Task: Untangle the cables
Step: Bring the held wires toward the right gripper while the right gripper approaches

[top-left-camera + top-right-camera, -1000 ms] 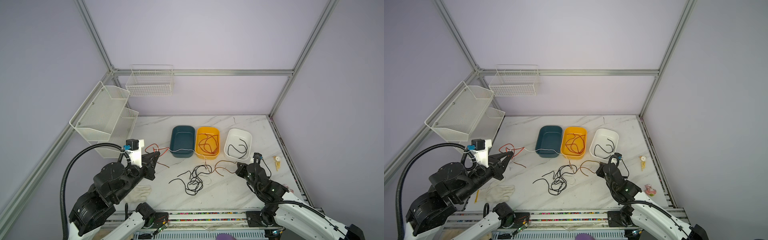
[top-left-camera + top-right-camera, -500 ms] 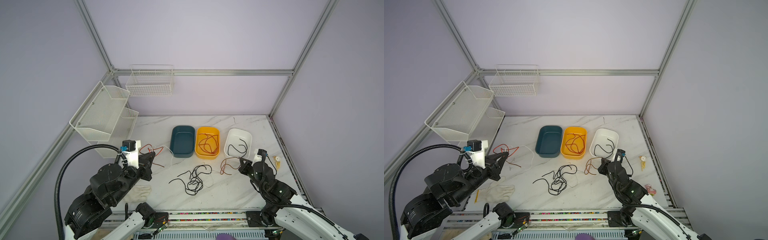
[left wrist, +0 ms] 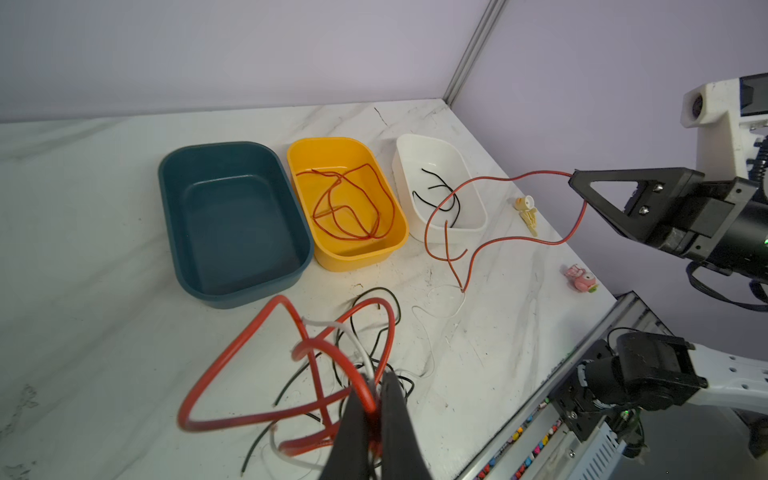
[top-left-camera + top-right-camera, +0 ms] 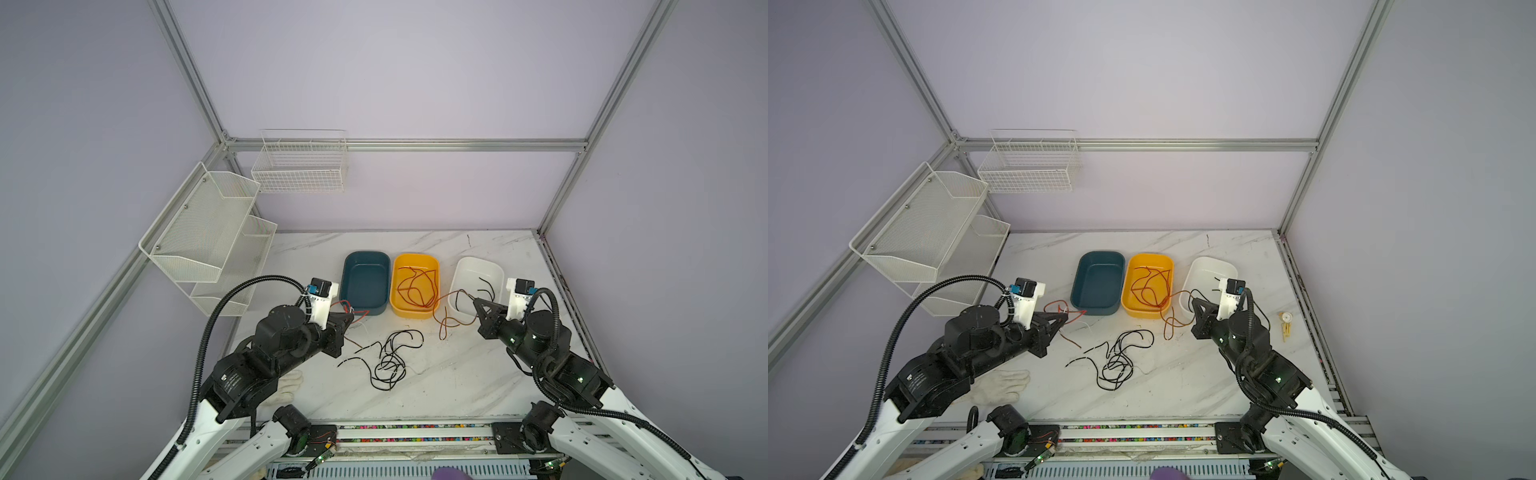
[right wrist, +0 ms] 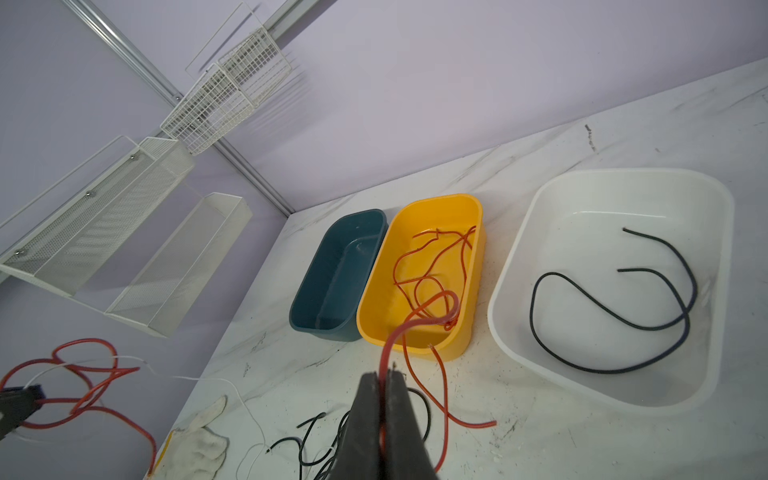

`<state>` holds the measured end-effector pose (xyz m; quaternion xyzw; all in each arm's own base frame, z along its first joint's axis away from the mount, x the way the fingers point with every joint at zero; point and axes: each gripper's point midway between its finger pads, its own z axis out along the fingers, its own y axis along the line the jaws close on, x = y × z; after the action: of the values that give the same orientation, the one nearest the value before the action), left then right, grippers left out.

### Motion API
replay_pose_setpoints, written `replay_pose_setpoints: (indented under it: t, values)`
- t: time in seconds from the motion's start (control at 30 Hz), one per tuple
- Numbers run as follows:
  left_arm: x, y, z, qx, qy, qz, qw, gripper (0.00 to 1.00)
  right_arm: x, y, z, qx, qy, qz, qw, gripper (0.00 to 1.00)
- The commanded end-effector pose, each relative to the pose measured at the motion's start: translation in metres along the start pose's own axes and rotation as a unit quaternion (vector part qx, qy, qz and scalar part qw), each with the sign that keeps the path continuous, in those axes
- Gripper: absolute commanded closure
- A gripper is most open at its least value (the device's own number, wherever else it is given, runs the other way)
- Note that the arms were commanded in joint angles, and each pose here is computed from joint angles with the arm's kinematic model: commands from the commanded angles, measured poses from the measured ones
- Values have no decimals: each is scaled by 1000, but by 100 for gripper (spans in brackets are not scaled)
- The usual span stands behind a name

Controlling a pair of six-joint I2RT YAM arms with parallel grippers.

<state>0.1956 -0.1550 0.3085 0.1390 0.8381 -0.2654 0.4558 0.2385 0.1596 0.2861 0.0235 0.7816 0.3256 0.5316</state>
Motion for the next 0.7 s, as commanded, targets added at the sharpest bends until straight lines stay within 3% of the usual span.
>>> replay_pose_setpoints:
  t: [0.0, 0.23, 0.4, 0.67]
  values:
    - [-2, -22, 15, 70, -9, -15, 997, 100, -18, 24, -6, -48, -17, -23, 998, 100]
    - [14, -23, 32, 84, 9, -31, 996, 100, -17, 31, -5, -67, -16, -36, 997, 100]
    - [28, -23, 45, 93, 35, -44, 994, 98, 16, 34, 12, -103, 31, -15, 994, 100]
    - [27, -32, 53, 123, 29, -64, 990, 98, 75, 28, 50, -121, 122, -3, 985, 100]
